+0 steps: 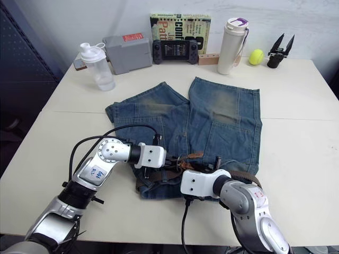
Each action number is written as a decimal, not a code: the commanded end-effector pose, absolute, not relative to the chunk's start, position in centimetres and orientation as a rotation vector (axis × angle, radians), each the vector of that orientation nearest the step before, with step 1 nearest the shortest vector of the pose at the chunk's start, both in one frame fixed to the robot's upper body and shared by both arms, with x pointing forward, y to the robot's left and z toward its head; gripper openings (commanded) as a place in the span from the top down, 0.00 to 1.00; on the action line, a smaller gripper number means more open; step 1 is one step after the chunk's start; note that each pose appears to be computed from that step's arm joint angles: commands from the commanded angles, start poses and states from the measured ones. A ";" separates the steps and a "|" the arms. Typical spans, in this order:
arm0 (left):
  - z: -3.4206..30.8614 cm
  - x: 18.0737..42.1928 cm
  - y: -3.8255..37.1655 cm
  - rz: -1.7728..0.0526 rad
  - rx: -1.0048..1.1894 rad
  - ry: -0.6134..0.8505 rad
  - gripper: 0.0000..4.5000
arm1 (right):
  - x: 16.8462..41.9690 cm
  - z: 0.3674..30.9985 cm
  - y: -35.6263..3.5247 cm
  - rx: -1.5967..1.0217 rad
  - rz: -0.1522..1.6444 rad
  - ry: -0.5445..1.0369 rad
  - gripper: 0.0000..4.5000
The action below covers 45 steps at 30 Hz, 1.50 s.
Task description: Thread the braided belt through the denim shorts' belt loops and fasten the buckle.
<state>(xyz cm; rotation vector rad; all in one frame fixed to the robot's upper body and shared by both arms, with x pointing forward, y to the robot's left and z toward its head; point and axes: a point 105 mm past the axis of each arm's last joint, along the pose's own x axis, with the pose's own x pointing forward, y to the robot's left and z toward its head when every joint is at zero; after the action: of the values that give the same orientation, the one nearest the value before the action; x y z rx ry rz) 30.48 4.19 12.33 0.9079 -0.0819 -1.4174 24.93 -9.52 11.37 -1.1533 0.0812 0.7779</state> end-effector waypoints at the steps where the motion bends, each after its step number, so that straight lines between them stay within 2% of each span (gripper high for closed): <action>1: 12.6 29.8 2.6 -1.456 0.896 -0.142 1.00 | 23.9 11.9 -9.9 -1.053 0.789 0.125 0.45; 3: 12.5 29.7 2.4 -1.462 0.894 -0.142 1.00 | 23.3 12.3 -10.5 -1.002 0.794 0.159 0.25; 6: 12.4 29.7 2.3 -1.469 0.890 -0.144 1.00 | 22.8 13.3 -11.2 -0.930 0.790 0.189 0.02; 12: 12.2 29.5 2.1 -1.476 0.886 -0.144 1.00 | 22.1 16.2 -12.2 -0.803 0.829 0.185 0.02; 16: 12.2 29.4 2.0 -1.480 0.888 -0.145 1.00 | 22.8 19.1 -13.5 -0.803 0.815 0.148 0.02; 20: 12.3 29.4 1.9 -1.481 0.888 -0.148 1.00 | 23.2 20.7 -13.1 -0.856 0.819 0.084 0.02; 28: 12.6 29.5 1.8 -1.478 0.892 -0.154 1.00 | 23.1 20.9 -11.8 -0.932 0.892 0.037 0.02; 31: 12.7 29.5 1.8 -1.476 0.897 -0.158 1.00 | 23.4 20.1 -11.3 -0.973 0.902 0.039 0.02; 36: 12.8 29.4 1.5 -1.480 0.892 -0.163 1.00 | 24.4 19.0 -10.8 -1.094 0.881 0.017 0.02; 44: 12.9 29.4 1.5 -1.476 0.892 -0.163 1.00 | 24.9 18.6 -10.8 -1.133 0.864 0.005 0.02; 45: 12.9 29.4 1.5 -1.476 0.893 -0.163 1.00 | 24.9 18.5 -10.8 -1.134 0.864 0.007 0.07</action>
<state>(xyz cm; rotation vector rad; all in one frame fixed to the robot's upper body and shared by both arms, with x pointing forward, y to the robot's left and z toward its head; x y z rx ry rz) 30.06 2.45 12.02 0.8762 -0.1027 -1.4532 25.12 -10.92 18.06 -1.0972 0.0383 0.8718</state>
